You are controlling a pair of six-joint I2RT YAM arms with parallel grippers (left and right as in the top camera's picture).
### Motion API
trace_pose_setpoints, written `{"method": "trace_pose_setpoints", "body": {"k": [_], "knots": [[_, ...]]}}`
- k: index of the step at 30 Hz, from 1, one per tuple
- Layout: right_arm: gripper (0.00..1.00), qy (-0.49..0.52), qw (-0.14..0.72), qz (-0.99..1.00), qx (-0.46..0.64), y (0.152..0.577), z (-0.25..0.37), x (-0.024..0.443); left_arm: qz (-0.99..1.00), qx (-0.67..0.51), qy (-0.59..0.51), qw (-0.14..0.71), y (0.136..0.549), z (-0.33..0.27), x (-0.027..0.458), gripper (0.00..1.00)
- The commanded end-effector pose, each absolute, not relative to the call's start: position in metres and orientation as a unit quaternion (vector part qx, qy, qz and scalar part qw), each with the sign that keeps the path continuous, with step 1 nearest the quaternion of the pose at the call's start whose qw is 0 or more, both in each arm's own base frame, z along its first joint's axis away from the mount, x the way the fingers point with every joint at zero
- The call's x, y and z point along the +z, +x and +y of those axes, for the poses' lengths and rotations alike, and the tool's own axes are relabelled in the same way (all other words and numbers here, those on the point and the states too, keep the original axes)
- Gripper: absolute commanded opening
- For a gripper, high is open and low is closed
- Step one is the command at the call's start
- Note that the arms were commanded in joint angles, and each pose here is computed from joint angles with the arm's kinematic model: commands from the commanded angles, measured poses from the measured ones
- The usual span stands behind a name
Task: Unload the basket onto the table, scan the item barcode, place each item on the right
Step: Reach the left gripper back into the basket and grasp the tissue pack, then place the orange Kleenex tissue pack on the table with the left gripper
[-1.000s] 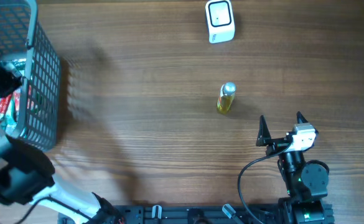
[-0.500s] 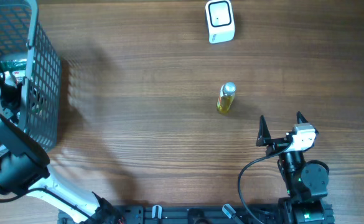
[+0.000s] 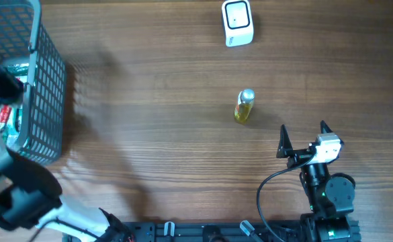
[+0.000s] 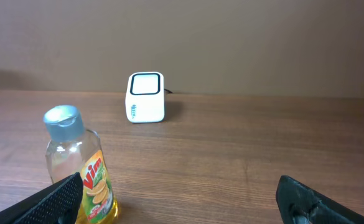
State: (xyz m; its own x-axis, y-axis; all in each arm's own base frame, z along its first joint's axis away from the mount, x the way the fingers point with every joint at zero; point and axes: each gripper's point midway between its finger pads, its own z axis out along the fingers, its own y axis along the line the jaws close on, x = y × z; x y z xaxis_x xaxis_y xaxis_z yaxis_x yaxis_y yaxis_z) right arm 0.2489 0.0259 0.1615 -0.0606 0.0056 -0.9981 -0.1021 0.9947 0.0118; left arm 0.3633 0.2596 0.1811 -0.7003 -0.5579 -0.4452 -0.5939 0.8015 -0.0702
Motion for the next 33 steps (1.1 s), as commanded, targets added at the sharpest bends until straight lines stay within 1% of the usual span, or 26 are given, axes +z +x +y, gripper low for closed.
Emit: {"method": "trace_pose_setpoints", "body": {"k": [1, 4, 6, 8, 10, 11, 13, 15, 18, 19, 20, 23, 28, 31, 33], "knots": [[1.00, -0.035, 0.688, 0.724, 0.033, 0.249, 0.025, 0.163, 0.873, 0.079, -0.281, 0.391, 0.372, 0.257, 0.313, 0.41], [1.00, -0.035, 0.688, 0.724, 0.033, 0.249, 0.025, 0.163, 0.830, 0.077, -0.240, 0.498, 0.366, 0.229, 0.394, 0.41], [1.00, -0.035, 0.688, 0.724, 0.033, 0.249, 0.025, 0.163, 0.801, 0.069, -0.228, 0.549, 0.353, 0.199, 0.437, 0.41], [1.00, -0.035, 0.688, 0.724, 0.033, 0.249, 0.025, 0.163, 0.797, 0.059, -0.200, 0.567, 0.346, 0.169, 0.455, 0.41], [1.00, -0.035, 0.688, 0.724, 0.033, 0.249, 0.025, 0.163, 0.806, 0.036, -0.170, 0.566, 0.345, 0.135, 0.457, 0.41], [1.00, -0.035, 0.688, 0.724, 0.033, 0.249, 0.025, 0.163, 0.829, 0.005, -0.144, 0.541, 0.349, 0.103, 0.443, 0.41], [1.00, -0.035, 0.688, 0.724, 0.033, 0.249, 0.025, 0.163, 0.860, -0.027, -0.119, 0.496, 0.351, 0.070, 0.418, 0.41], [1.00, -0.035, 0.688, 0.724, 0.033, 0.249, 0.025, 0.163, 0.895, -0.067, -0.097, 0.430, 0.352, 0.030, 0.385, 0.41], [1.00, -0.035, 0.688, 0.724, 0.033, 0.249, 0.025, 0.163, 0.932, -0.094, -0.047, 0.348, 0.353, -0.017, 0.340, 0.41], [1.00, -0.035, 0.688, 0.724, 0.033, 0.249, 0.025, 0.164, 0.940, -0.102, -0.041, 0.324, 0.354, -0.030, 0.325, 0.41], [1.00, -0.035, 0.688, 0.724, 0.033, 0.249, 0.025, 0.164, 0.951, -0.114, -0.039, 0.286, 0.355, -0.048, 0.298, 0.41], [1.00, -0.035, 0.688, 0.724, 0.033, 0.249, 0.025, 0.163, 0.964, -0.125, -0.043, 0.230, 0.355, -0.079, 0.252, 0.41], [1.00, -0.035, 0.688, 0.724, 0.033, 0.249, 0.025, 0.163, 0.974, -0.110, -0.042, 0.191, 0.347, -0.126, 0.185, 0.41], [1.00, -0.035, 0.688, 0.724, 0.033, 0.249, 0.025, 0.163, 0.978, -0.089, -0.045, 0.184, 0.335, -0.149, 0.153, 0.41], [1.00, -0.035, 0.688, 0.724, 0.033, 0.249, 0.025, 0.164, 0.977, -0.066, -0.053, 0.195, 0.326, -0.162, 0.133, 0.43]]}}
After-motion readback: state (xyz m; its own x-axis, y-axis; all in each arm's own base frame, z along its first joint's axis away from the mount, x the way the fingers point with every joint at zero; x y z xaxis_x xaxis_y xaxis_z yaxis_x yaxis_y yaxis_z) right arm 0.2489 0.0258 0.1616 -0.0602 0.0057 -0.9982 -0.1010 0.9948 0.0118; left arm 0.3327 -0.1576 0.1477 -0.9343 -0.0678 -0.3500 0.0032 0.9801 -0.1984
